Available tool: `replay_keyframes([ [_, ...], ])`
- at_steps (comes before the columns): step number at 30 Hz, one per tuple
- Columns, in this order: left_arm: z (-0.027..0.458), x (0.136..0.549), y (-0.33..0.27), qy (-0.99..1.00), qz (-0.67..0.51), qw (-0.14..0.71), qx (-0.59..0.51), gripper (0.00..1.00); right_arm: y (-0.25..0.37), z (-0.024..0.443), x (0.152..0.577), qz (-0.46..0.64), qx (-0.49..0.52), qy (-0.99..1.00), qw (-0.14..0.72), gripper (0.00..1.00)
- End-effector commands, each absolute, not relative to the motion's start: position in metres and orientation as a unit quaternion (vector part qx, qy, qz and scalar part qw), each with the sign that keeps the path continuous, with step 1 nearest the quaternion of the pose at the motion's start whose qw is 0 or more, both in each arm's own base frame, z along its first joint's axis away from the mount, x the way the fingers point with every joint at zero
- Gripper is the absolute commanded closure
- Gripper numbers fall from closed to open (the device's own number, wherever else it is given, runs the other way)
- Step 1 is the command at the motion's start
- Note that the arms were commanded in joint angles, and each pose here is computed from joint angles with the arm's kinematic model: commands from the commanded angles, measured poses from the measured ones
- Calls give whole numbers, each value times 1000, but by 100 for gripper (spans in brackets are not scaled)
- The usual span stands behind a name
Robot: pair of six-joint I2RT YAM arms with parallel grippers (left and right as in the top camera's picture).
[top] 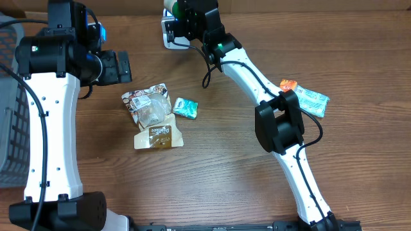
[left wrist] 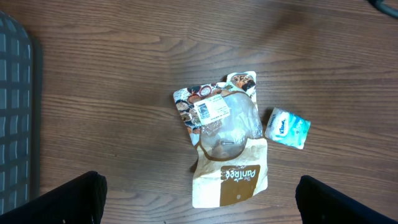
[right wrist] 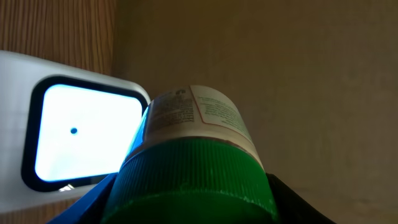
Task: Scan the item barcode
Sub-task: 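Hold the jar's label up to the scanner face, then carry the jar right and set it beside the orange packet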
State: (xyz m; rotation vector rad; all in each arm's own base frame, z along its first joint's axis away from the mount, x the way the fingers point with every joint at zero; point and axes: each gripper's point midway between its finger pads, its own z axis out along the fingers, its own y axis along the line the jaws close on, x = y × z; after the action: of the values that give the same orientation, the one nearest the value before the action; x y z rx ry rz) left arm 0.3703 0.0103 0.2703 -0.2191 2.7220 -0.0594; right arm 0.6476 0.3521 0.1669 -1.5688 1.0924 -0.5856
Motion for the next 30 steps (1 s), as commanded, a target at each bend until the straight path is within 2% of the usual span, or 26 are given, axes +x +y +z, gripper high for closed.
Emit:
replay_keyframes([
  [1,273,372,11,975,-18,209,-70,1,357,244,638,-174,-568,513,619,62],
  [8,273,372,11,975,-18,209,-69,0,330,321,613,-61,-437,626,643,56],
  [15,273,372,11,975,-18,209,-70,0,289,365,542,36,-357,745,562,56],
  [21,273,372,11,975,-18,209,-70,0,243,355,475,74,-293,843,444,56],
  [26,273,372,11,975,-18,209,-70,0,209,310,435,86,-241,915,313,56],
  [30,273,372,11,975,-18,209,-70,0,199,268,408,104,-234,945,203,61],
])
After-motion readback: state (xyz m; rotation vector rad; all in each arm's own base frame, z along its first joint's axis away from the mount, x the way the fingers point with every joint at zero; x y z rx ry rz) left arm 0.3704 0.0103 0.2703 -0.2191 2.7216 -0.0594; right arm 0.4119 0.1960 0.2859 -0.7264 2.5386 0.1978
